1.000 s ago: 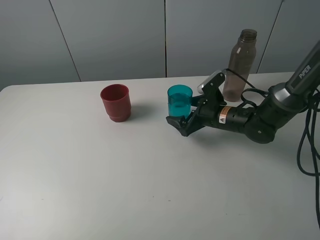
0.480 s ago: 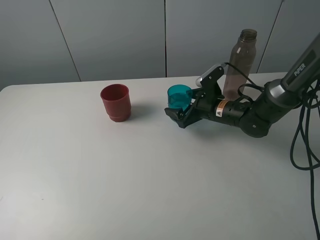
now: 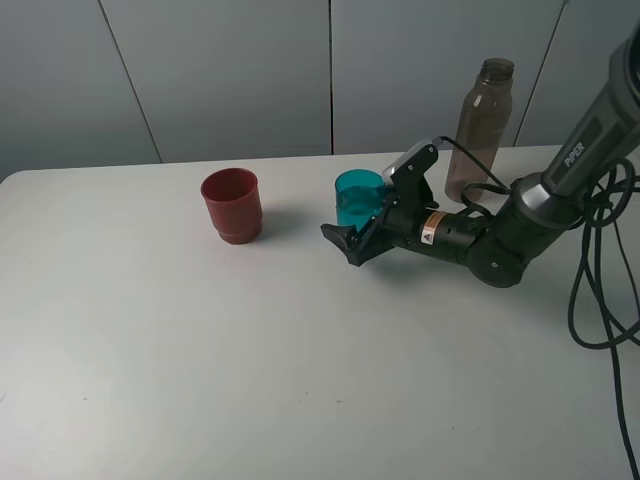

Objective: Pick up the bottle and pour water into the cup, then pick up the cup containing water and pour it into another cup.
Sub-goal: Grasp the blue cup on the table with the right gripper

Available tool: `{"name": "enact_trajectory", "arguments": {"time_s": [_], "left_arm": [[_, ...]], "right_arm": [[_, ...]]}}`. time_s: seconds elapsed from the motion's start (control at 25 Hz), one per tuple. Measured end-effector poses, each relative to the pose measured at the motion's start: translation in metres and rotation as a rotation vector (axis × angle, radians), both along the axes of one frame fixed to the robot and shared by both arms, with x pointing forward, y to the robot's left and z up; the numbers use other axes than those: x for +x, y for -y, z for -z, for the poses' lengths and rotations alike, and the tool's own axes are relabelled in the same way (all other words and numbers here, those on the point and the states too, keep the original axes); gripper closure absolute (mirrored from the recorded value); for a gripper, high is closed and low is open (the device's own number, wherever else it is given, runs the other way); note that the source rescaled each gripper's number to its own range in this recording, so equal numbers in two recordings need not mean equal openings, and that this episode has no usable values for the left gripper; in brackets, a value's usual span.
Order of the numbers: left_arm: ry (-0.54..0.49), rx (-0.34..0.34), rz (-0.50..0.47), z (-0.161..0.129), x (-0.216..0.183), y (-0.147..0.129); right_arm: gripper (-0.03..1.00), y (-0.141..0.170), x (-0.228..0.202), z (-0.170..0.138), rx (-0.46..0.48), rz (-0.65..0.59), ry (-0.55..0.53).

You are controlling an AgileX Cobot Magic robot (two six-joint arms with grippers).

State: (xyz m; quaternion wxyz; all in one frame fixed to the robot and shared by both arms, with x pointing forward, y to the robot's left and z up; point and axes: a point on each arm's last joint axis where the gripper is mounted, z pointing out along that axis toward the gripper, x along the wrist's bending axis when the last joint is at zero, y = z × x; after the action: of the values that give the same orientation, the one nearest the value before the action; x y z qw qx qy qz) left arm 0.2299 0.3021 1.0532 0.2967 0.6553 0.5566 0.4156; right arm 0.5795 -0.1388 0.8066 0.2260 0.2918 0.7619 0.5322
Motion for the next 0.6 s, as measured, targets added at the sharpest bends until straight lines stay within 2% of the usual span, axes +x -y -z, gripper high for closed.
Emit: {"name": "enact_trajectory", "arguments": {"time_s": [0.6], "left_arm": [[0.0,0.0,0.0,0.0,0.0,0.0]], "right_arm": [[-0.03,-0.0045,0.0029,-0.0046,0.04,0.03,0.04]]}}
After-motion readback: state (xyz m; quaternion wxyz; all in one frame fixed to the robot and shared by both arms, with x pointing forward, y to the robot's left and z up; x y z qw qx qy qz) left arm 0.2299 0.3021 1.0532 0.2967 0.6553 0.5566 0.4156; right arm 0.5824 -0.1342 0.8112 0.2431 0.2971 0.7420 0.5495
